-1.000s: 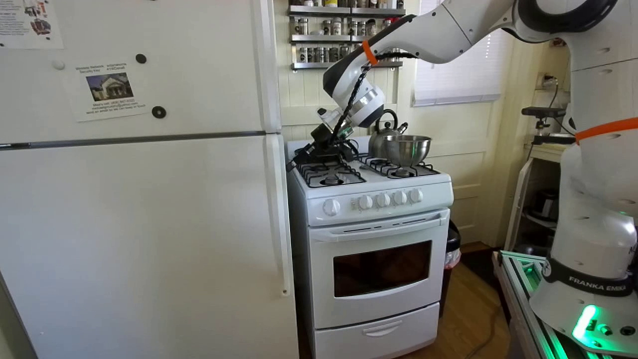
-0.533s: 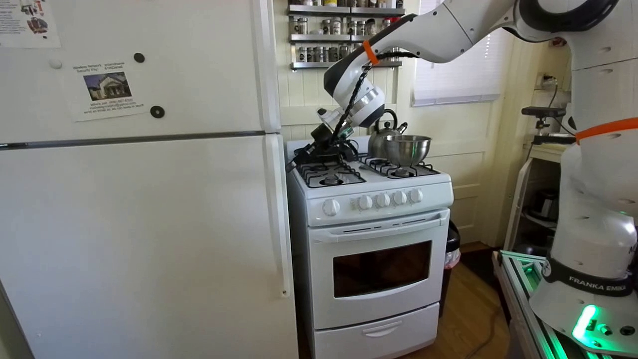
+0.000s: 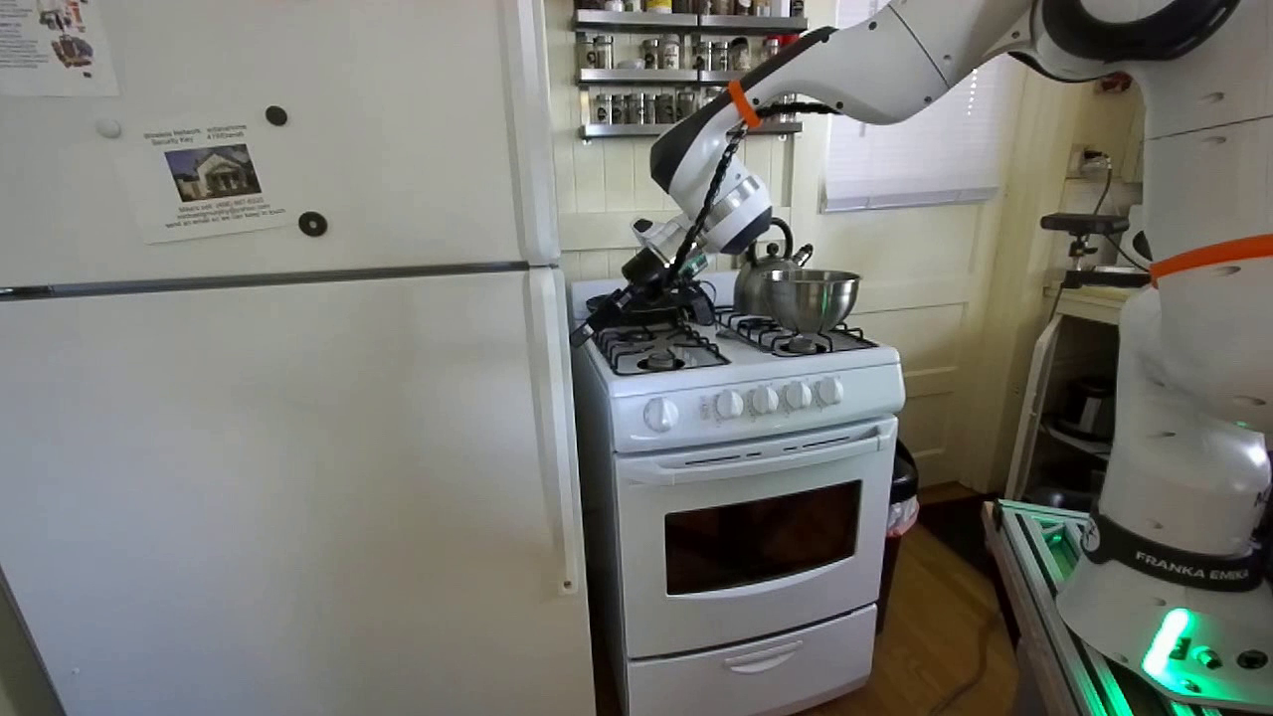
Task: Open the bottom fridge door.
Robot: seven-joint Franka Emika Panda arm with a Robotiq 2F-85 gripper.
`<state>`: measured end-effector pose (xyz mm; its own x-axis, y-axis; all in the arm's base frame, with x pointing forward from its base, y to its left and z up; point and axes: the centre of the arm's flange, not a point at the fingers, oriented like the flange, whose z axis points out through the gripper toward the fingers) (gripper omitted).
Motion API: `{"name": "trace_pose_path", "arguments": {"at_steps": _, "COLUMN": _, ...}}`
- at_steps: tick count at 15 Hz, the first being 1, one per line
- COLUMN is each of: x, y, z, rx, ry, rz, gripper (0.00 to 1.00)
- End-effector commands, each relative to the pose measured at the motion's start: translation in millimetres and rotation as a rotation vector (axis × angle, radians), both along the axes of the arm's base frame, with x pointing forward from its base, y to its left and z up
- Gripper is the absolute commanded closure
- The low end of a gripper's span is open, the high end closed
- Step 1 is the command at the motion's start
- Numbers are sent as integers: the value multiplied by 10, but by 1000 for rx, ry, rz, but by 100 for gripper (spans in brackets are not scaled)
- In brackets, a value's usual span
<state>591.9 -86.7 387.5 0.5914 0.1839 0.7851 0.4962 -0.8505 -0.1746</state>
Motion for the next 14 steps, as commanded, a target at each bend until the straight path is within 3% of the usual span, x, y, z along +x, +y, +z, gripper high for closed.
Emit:
{"name": "trace_pose_path", "arguments": {"at_steps": 1, "x": 49, "y": 534, "z": 79, "rx": 89, "ry": 36, "rz": 124, "gripper": 100}}
{"name": "trace_pose_path", "arguments": {"at_steps": 5, "x": 70, "y": 583, "z": 47, "rx": 104, "ry": 52, "rz": 139, "gripper": 100}}
{"name": "trace_pose_path", "arguments": {"at_steps": 10, "x": 111, "y": 577, "z": 44, "rx": -150, "ry": 225, "rz": 157, "gripper": 100}}
{"name": "trace_pose_path", "arguments": {"at_steps": 14, "x": 180, "y": 584, "z": 104, "rx": -406, "ry": 225, "rz": 101, "gripper": 100}}
